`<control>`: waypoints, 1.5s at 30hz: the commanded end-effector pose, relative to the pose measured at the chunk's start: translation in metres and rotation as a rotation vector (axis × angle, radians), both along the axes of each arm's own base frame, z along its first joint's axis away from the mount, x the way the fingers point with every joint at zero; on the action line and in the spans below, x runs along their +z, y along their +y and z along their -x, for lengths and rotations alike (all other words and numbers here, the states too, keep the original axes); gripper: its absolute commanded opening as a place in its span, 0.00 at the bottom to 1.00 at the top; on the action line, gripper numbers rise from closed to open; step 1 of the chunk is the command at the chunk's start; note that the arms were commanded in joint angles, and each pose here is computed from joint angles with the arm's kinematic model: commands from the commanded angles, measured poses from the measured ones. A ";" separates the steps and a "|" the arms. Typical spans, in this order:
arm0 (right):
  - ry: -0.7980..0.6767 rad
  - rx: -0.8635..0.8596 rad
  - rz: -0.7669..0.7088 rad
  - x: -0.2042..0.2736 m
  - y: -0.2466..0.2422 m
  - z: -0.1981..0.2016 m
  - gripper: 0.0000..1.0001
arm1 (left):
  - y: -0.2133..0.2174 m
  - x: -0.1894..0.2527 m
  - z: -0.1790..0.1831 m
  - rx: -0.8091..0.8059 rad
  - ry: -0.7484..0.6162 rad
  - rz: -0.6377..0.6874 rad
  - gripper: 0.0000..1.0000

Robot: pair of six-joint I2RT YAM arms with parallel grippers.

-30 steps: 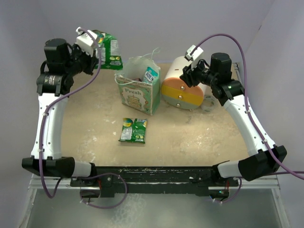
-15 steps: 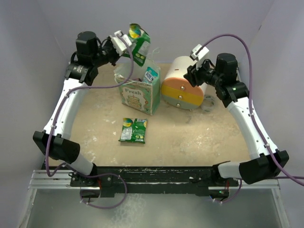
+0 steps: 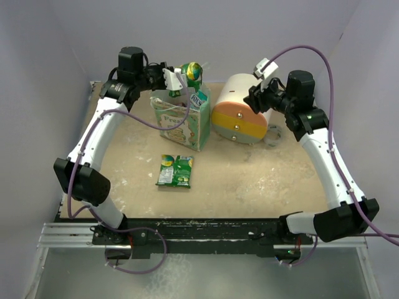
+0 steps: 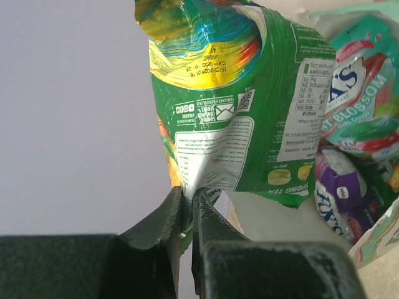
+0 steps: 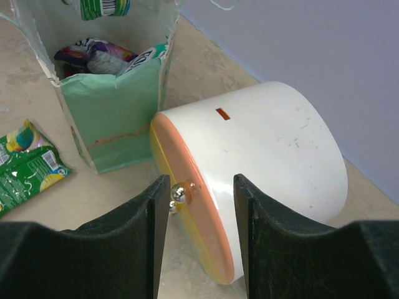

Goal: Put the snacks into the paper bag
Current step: Place the snack in the paper bag.

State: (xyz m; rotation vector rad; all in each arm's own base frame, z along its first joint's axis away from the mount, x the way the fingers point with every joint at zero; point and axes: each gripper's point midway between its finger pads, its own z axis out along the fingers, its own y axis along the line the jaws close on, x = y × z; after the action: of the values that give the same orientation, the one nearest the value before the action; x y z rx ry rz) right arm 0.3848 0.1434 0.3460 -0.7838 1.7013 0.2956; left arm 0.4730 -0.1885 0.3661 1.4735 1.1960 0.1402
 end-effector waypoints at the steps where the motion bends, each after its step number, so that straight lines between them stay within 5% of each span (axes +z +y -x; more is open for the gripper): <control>1: -0.051 0.006 -0.033 0.016 0.000 0.000 0.48 | -0.006 0.008 0.000 -0.075 -0.118 -0.107 0.00; 14: -0.046 0.013 -0.040 0.014 0.000 0.000 0.49 | -0.011 -0.027 -0.011 -0.056 -0.136 -0.248 0.00; 34: -0.054 0.018 -0.043 0.017 0.000 0.003 0.51 | 0.014 0.039 0.043 0.079 -0.155 -0.107 0.66; 45: -0.042 0.040 -0.026 0.013 0.001 0.010 0.56 | 0.046 0.038 0.119 0.208 0.035 0.088 0.93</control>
State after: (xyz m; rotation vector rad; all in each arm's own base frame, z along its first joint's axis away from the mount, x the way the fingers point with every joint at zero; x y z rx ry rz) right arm 0.3834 0.1436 0.3412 -0.7837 1.6985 0.3226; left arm 0.3869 -0.1537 0.4113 1.3697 1.2504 0.2969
